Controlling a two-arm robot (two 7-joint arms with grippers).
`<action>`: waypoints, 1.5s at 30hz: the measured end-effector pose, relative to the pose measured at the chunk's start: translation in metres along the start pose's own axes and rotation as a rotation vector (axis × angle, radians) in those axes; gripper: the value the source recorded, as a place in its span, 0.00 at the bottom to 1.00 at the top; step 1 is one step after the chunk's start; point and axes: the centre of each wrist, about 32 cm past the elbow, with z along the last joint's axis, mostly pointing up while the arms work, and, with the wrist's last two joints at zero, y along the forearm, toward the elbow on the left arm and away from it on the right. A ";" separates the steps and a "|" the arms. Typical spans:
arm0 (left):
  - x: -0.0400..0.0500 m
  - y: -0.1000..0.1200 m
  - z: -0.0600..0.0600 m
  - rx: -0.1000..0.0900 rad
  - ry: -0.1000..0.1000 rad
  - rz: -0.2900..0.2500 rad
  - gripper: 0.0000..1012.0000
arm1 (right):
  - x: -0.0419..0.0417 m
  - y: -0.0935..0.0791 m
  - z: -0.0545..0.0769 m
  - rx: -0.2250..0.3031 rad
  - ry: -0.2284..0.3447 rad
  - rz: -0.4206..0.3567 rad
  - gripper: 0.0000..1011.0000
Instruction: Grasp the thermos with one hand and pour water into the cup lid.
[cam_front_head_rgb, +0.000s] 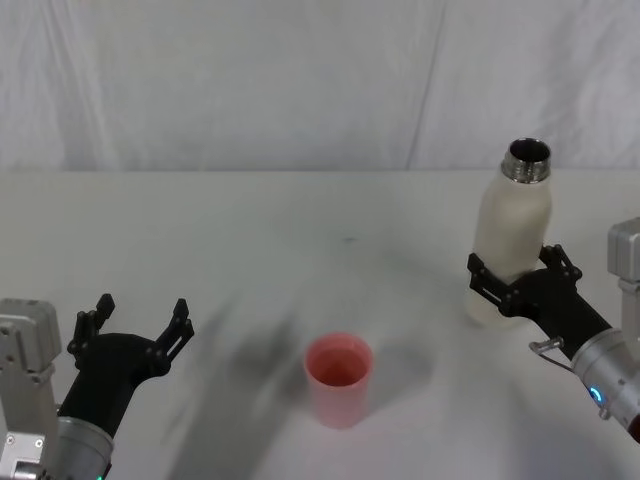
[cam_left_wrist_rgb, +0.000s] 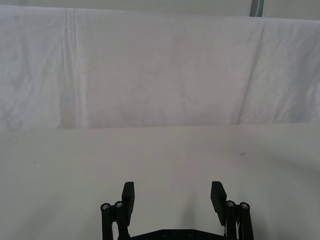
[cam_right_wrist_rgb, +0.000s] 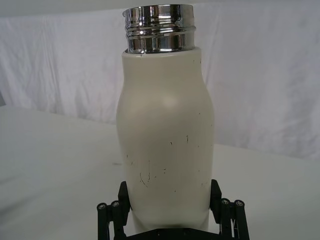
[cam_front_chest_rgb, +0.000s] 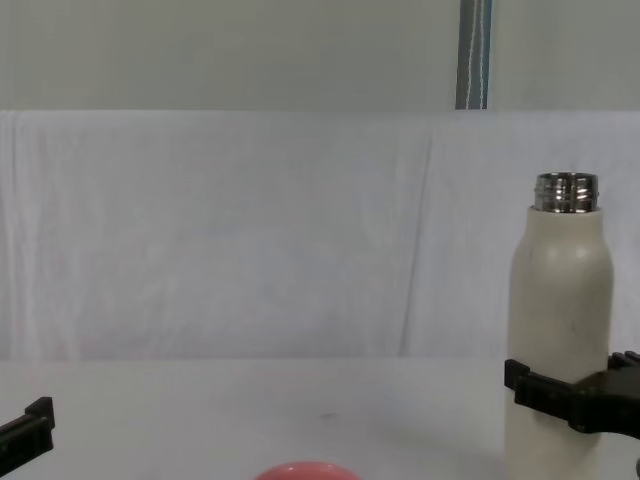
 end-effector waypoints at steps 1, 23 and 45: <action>0.0000 0.000 0.000 0.000 0.000 0.000 0.99 | 0.0001 0.001 0.000 0.000 0.000 0.000 0.94; 0.0000 0.000 0.000 0.000 0.000 0.000 0.99 | -0.0014 0.024 -0.004 0.010 0.020 0.000 0.94; 0.0000 0.000 0.000 0.000 0.000 0.000 0.99 | -0.0018 0.034 -0.009 0.002 0.046 -0.007 0.94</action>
